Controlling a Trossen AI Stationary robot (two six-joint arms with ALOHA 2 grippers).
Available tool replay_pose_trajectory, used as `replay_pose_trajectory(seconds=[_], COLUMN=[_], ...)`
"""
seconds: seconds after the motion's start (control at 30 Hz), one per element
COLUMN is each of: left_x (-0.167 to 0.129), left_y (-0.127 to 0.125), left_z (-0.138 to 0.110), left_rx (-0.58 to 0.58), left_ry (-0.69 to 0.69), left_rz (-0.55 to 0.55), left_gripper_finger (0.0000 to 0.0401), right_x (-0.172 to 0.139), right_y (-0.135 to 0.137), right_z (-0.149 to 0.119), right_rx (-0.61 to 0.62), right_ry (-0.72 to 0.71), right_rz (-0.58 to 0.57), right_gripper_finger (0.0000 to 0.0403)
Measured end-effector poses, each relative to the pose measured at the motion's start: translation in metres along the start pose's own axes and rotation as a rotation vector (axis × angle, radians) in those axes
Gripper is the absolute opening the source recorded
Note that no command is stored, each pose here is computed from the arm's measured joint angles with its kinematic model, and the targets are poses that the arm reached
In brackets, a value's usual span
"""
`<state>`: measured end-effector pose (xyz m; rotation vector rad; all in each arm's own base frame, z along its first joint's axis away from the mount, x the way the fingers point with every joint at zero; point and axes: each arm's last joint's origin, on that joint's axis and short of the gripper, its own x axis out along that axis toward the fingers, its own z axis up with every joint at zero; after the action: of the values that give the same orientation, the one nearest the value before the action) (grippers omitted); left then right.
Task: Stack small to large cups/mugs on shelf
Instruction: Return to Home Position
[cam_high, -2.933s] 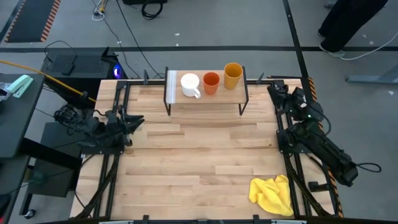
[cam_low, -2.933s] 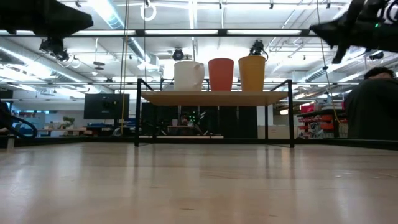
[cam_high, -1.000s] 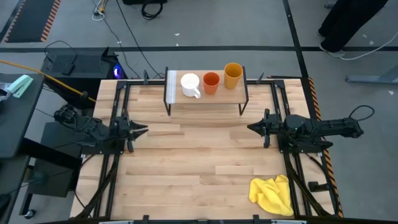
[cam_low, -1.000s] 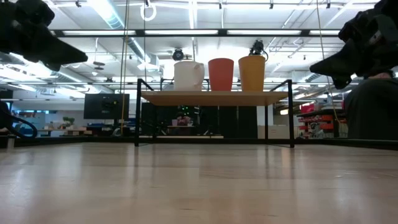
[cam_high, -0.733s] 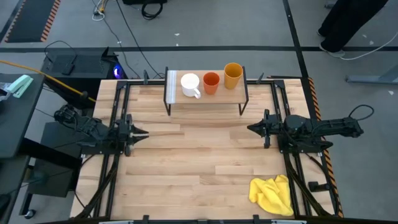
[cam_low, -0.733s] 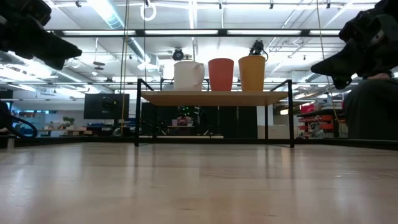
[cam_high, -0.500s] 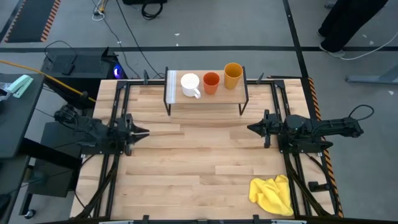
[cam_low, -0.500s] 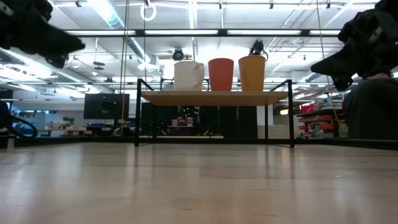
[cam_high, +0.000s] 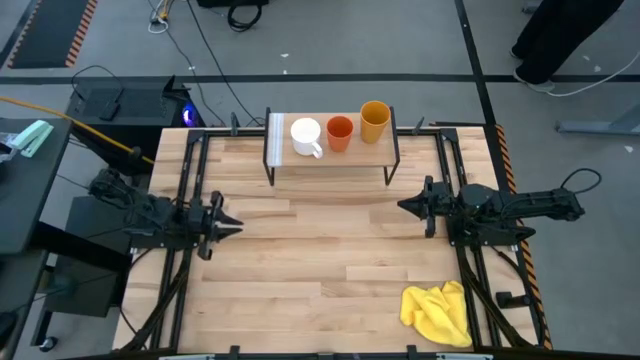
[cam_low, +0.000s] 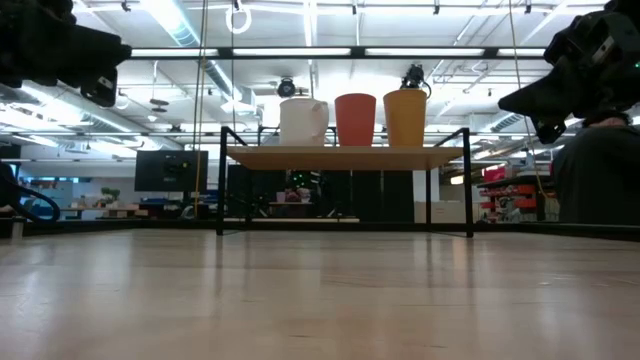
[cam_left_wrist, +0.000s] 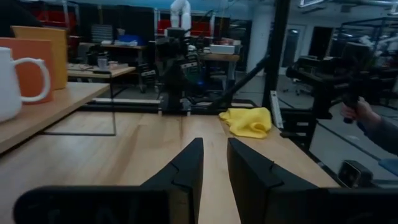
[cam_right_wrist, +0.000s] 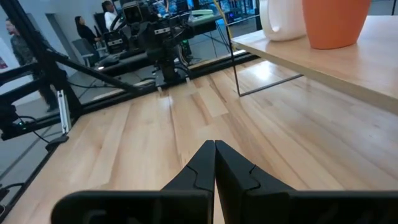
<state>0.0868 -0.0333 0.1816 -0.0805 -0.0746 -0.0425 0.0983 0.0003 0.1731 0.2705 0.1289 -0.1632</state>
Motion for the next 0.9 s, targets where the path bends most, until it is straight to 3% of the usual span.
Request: replay_pose_trajectory(seconds=[0.17,0.37,0.53,0.9], left_x=[-0.0001,-0.0007,-0.0008,-0.0008], left_y=[-0.0021,-0.0050,-0.0049,-0.0049], left_z=[-0.0009,-0.0067,-0.0070,-0.0063], left_rx=[0.028,0.137,0.161,0.148], left_ry=[0.010,0.061,0.066,0.059], left_rz=[-0.072,-0.186,-0.187,-0.184], left_gripper_finger=[0.0084,0.0085,0.0079,0.0086], right_x=[0.0000,-0.0005,-0.0007,-0.0007], right_y=[0.0009,0.0050,0.0046,0.0045], right_z=[-0.0003,-0.0018,-0.0058,-0.0062], right_rx=[-0.032,-0.116,-0.183,-0.158], right_ry=[0.009,0.046,0.085,0.092], right_rz=[0.032,0.180,0.202,0.200], right_gripper_finger=[0.0015,0.0015,0.0015,0.0015])
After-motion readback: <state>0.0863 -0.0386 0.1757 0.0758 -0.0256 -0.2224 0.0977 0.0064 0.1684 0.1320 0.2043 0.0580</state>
